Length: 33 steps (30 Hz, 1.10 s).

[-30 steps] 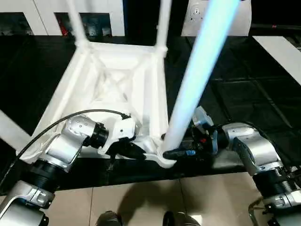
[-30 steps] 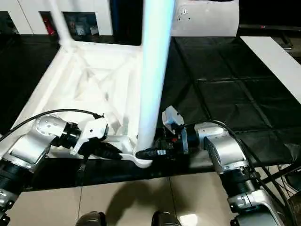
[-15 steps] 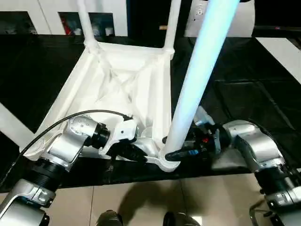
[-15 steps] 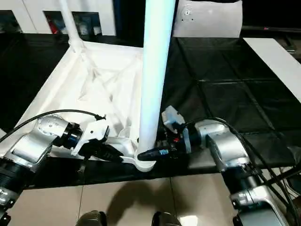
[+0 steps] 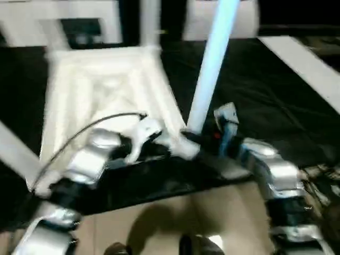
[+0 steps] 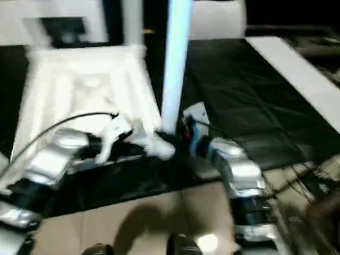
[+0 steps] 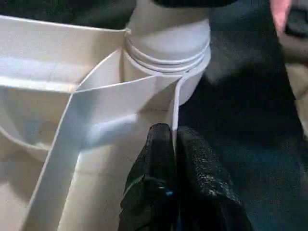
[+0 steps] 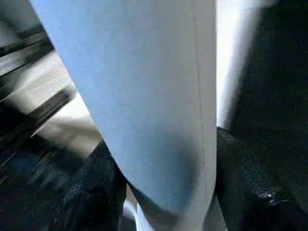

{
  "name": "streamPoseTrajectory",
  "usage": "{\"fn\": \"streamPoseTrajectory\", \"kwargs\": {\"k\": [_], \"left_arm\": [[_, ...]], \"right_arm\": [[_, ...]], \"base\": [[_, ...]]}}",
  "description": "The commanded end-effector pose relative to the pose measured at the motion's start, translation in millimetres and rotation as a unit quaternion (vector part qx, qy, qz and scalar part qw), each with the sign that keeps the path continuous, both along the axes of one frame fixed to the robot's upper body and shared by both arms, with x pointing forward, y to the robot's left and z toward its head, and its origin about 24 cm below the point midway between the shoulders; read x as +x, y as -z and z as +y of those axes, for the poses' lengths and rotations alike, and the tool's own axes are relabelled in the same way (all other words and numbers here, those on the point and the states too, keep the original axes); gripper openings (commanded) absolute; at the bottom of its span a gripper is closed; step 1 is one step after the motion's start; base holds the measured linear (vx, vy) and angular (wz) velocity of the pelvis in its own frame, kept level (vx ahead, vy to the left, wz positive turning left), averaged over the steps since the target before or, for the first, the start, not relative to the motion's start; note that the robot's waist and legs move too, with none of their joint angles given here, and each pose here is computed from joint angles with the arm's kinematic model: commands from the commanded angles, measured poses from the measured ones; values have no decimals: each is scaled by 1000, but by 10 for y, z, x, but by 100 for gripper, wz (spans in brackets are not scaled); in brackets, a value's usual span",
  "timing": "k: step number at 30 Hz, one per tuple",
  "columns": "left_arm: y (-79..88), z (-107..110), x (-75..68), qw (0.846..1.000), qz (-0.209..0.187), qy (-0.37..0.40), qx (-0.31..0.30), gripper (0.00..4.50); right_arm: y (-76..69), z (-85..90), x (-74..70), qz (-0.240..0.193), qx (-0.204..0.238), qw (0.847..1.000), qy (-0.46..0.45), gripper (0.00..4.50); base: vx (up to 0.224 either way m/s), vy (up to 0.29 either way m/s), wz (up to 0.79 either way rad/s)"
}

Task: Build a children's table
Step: Rotate leg to tighten

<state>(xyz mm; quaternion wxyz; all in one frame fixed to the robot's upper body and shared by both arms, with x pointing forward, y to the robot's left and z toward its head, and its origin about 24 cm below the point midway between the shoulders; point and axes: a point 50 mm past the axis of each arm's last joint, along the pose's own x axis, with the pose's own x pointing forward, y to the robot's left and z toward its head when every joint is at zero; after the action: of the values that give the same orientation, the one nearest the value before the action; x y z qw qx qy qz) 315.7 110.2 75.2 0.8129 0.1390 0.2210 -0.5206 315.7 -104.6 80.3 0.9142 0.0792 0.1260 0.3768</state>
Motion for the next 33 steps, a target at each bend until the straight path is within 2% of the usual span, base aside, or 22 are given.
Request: {"fn": "streamPoseTrajectory", "kwargs": {"k": [1,4,6,9,11,15,21,22,24,26,30,33], "left_arm": [[-106,-348,28,999,-16,1,-41,0],[-160,-448,117,996,-32,-66,-48,0],[-168,-485,133,994,-37,-88,-47,0],[-159,-526,118,994,-38,-98,-43,0],[-149,-501,100,994,-40,-92,-40,0],[-123,-409,82,995,-43,-82,-30,0],[-76,-193,40,998,-45,-44,-7,0],[-71,-156,34,998,-45,-37,-3,0],[-63,-65,4,999,-44,-10,4,0],[-52,13,-50,998,-43,39,12,0],[-47,119,-112,993,-35,106,38,0],[-52,195,-166,983,-27,170,59,0]], "right_arm": [[44,554,-97,48,46,996,-58,212],[63,658,-17,56,43,997,40,212],[76,673,24,61,44,992,104,212],[57,715,19,55,33,990,129,212],[41,695,16,47,38,990,131,282],[18,583,23,26,41,991,122,302],[-22,307,8,-5,22,998,65,349],[-32,257,5,-10,18,998,52,370],[-56,144,-14,-24,8,1000,9,376],[-76,25,-45,-33,3,999,-43,402],[-109,-142,-103,-51,-24,988,-141,414],[-155,-228,-170,-63,-39,969,-234,414]], "base": [[0,0,0],[0,0,0],[0,0,0],[0,0,0],[0,0,0],[0,0,0],[0,0,0],[0,0,0],[0,0,0],[0,0,0],[0,0,0],[0,0,0]]}}
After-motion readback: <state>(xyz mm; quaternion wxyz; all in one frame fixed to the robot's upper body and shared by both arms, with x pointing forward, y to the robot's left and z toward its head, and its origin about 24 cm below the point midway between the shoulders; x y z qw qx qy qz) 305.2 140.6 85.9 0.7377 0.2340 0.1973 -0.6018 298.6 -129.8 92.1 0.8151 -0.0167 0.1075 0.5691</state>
